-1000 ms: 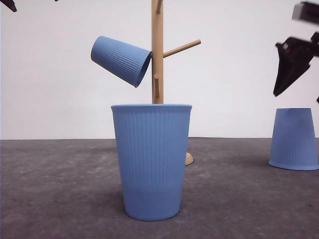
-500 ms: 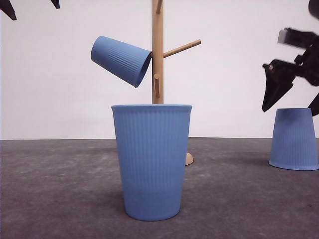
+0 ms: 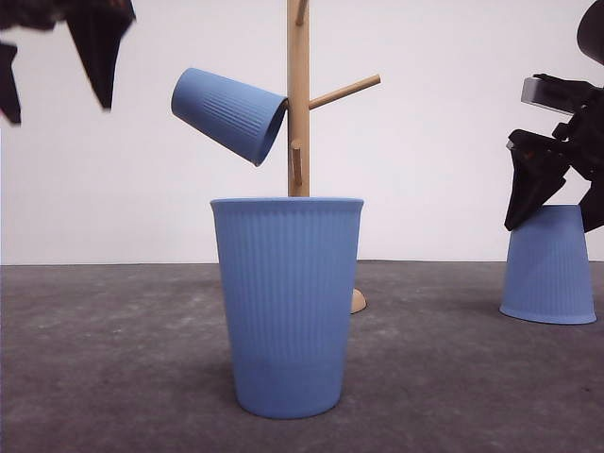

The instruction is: Place three cups

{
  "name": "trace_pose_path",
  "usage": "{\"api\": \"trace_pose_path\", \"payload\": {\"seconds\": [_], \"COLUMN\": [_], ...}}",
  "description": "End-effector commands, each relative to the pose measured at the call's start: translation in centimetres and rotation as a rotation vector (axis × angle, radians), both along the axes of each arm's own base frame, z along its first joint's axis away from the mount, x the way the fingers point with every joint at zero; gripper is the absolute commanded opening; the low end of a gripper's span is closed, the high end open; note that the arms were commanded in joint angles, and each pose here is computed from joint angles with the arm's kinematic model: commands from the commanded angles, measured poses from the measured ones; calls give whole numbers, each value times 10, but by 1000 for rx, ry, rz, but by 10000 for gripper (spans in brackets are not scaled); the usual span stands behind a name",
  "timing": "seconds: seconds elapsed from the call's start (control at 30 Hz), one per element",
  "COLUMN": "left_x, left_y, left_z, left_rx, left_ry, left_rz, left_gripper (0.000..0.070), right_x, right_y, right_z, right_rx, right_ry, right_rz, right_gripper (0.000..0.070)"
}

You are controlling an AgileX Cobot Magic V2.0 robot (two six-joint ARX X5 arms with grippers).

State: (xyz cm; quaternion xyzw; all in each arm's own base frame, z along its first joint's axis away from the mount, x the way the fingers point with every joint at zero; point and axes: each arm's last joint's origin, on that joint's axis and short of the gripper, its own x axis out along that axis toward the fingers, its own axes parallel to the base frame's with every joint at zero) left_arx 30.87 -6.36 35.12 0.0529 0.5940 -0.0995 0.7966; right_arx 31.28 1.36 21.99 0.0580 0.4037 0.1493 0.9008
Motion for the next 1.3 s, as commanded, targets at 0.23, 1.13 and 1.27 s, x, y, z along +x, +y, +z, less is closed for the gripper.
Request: {"api": "trace_pose_path", "payload": {"seconds": [0.23,1.13,1.27], "left_x": [-36,-69,-65], "left_y": [7,-15,-17], "left_z": [-2,-77,-75], "left_rx": [14,-93,-143], "left_ry": [-41,-5,-46], "left_rz": [36,-61,-76], "left_gripper": [665,666,666], "right_x": [5,2,13], "right_y": [1,17,26], "right_z": [5,208,198], "right_rx": [3,384,395], "right_ry": [-25,-407,-368], "right_rz": [17,367,388], "right_gripper": [331,331,331]}}
